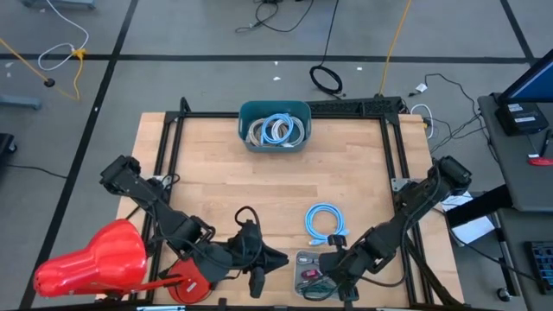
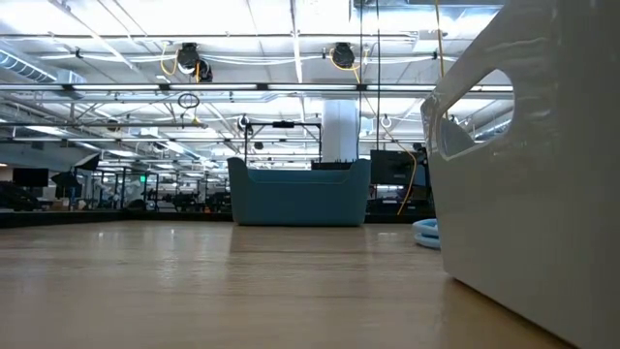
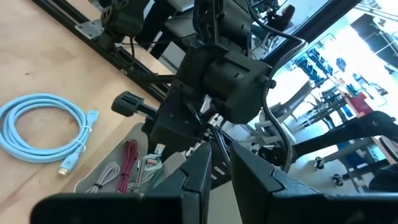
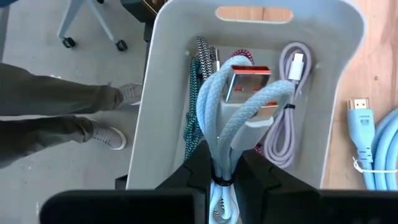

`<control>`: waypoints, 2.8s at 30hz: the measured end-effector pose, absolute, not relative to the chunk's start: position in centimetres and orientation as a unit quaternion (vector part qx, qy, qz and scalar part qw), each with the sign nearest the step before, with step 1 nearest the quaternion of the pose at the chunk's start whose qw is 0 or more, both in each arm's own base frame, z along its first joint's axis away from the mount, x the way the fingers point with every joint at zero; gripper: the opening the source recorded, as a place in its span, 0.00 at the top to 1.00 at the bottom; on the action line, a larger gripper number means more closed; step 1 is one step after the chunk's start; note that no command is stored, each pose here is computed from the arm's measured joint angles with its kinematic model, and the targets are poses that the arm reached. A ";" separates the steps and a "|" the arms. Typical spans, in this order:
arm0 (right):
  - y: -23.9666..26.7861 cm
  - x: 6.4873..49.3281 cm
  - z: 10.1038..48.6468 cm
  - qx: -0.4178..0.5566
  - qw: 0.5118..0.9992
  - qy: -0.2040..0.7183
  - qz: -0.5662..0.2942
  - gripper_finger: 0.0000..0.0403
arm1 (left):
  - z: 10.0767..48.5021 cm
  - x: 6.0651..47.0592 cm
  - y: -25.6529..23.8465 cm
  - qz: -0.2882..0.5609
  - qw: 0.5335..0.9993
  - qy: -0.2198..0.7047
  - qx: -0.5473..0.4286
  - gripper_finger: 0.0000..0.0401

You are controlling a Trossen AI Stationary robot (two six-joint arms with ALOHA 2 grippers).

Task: Pick & Place USB Port
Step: Put the light blue charger cable into the gray bin, then put the blue HDMI cable into the blue bin

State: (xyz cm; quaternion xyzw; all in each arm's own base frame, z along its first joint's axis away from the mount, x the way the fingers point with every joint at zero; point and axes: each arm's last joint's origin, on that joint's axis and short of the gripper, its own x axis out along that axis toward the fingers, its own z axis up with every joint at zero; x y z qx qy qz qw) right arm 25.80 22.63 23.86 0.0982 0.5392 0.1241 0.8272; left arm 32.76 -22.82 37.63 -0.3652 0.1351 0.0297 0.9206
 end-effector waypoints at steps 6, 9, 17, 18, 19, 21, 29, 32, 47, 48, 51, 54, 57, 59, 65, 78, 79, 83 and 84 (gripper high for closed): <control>22.6 25.8 23.9 0.096 0.826 0.540 0.127 0.91 | 37.5 32.7 -23.0 0.033 0.921 0.135 -0.365 0.84; 22.6 25.8 23.8 0.096 0.826 0.541 0.127 0.89 | 37.5 32.7 -23.0 0.035 0.921 0.134 -0.364 0.84; 22.7 25.7 23.9 0.098 0.821 0.545 0.137 0.88 | 37.5 32.7 -23.0 0.037 0.921 0.132 -0.364 0.84; 22.7 25.7 23.9 0.098 0.821 0.545 0.136 0.87 | 37.5 32.7 -23.0 0.037 0.921 0.132 -0.364 0.84; 22.7 25.7 23.9 0.098 0.821 0.545 0.136 0.86 | 37.5 32.7 -23.0 0.037 0.921 0.132 -0.364 0.84; 22.7 25.7 23.9 0.098 0.822 0.545 0.136 0.83 | 37.5 32.7 -23.0 0.038 0.922 0.132 -0.363 0.84; 22.7 25.8 23.9 0.092 0.823 0.543 0.139 0.70 | 37.5 32.7 -23.0 0.040 0.922 0.130 -0.362 0.84; 22.4 25.7 24.3 0.088 0.831 0.534 0.129 0.67 | 37.5 32.8 -22.8 0.042 0.922 0.130 -0.362 0.84; 12.5 24.9 28.4 0.057 0.847 0.515 -0.117 0.67 | 37.4 33.8 -21.4 0.027 0.927 0.148 -0.343 0.84; 11.9 25.1 28.2 0.059 0.843 0.519 -0.128 0.67 | 37.4 34.0 -21.2 0.023 0.928 0.151 -0.341 0.84; 9.9 25.9 27.0 0.076 0.835 0.526 -0.143 0.65 | 37.3 34.5 -20.4 0.011 0.927 0.164 -0.336 0.84; 8.0 26.3 24.8 0.106 0.820 0.543 -0.147 0.64 | 37.2 35.0 -19.7 -0.003 0.927 0.176 -0.330 0.84; 6.2 26.4 22.0 0.140 0.808 0.552 -0.151 0.63 | 37.1 35.4 -19.0 -0.020 0.928 0.191 -0.321 0.84; 5.1 25.9 20.1 0.157 0.796 0.563 -0.159 0.62 | 37.0 35.6 -18.6 -0.036 0.927 0.201 -0.314 0.84; 2.6 23.9 15.9 0.186 0.761 0.593 -0.189 0.63 | 36.8 36.0 -17.8 -0.089 0.921 0.238 -0.294 0.84; 3.6 23.2 14.2 0.273 0.766 0.561 -0.155 0.62 | 35.2 35.6 -16.7 -0.080 0.904 0.327 -0.265 0.84; 3.6 23.1 14.3 0.280 0.763 0.563 -0.151 0.62 | 35.2 35.6 -16.7 -0.080 0.903 0.327 -0.265 0.84; 3.6 22.8 15.7 0.300 0.773 0.539 -0.145 0.61 | 35.1 35.6 -16.5 -0.081 0.904 0.334 -0.254 0.84; 3.6 22.7 16.0 0.306 0.774 0.534 -0.148 0.60 | 35.0 35.6 -16.4 -0.081 0.904 0.335 -0.251 0.84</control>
